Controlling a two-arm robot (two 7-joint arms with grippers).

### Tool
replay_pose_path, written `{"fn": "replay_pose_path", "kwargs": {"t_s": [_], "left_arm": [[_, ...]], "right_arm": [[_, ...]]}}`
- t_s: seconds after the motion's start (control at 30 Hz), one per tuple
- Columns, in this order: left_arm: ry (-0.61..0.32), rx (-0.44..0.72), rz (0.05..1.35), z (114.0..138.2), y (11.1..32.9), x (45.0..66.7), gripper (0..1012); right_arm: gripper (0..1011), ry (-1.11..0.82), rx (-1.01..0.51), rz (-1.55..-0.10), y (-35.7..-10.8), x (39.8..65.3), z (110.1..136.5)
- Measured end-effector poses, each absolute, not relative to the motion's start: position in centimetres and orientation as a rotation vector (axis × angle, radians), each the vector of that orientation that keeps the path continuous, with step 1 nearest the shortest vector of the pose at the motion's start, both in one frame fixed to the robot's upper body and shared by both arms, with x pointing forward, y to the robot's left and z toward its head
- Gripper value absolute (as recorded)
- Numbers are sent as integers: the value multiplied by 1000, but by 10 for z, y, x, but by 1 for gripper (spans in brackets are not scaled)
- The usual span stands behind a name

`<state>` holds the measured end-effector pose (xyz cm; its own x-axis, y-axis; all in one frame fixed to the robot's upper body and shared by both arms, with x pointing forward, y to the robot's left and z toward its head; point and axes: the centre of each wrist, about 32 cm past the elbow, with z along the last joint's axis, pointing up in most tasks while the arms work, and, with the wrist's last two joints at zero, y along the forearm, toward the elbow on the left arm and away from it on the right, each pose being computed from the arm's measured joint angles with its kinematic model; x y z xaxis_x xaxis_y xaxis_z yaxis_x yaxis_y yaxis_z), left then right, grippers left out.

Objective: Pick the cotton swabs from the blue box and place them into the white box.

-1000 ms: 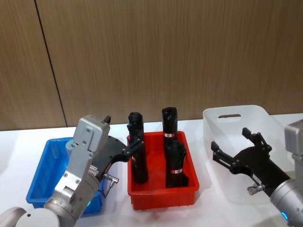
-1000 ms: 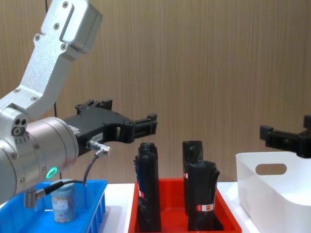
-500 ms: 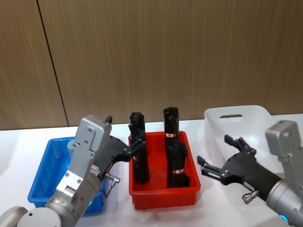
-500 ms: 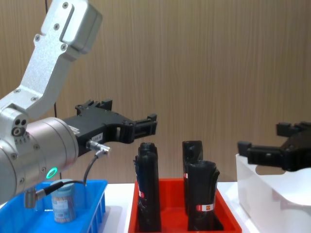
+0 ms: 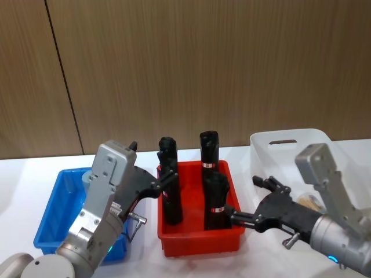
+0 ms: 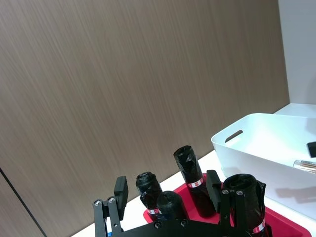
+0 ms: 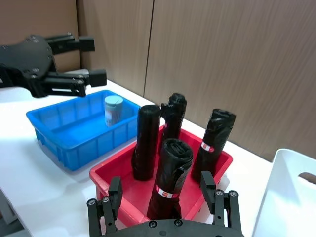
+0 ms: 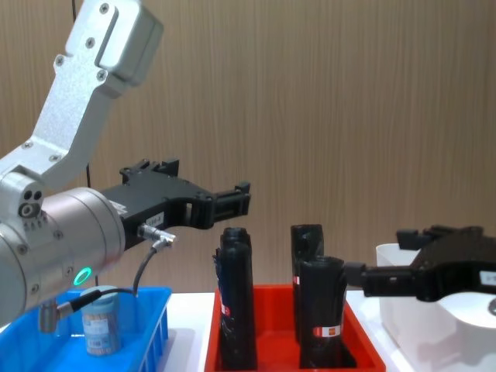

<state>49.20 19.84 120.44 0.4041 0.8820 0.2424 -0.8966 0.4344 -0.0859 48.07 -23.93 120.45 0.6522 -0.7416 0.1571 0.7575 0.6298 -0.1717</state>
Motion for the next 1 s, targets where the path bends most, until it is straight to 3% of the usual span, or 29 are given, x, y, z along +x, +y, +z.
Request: {"fn": "replay_pose_path", "kwargs": {"t_s": [1.0], "left_arm": [[-268,61,1124,1204,198,492,1004]], "right_arm": [[1001,58,-308,-820,-220,545,1183]]}}
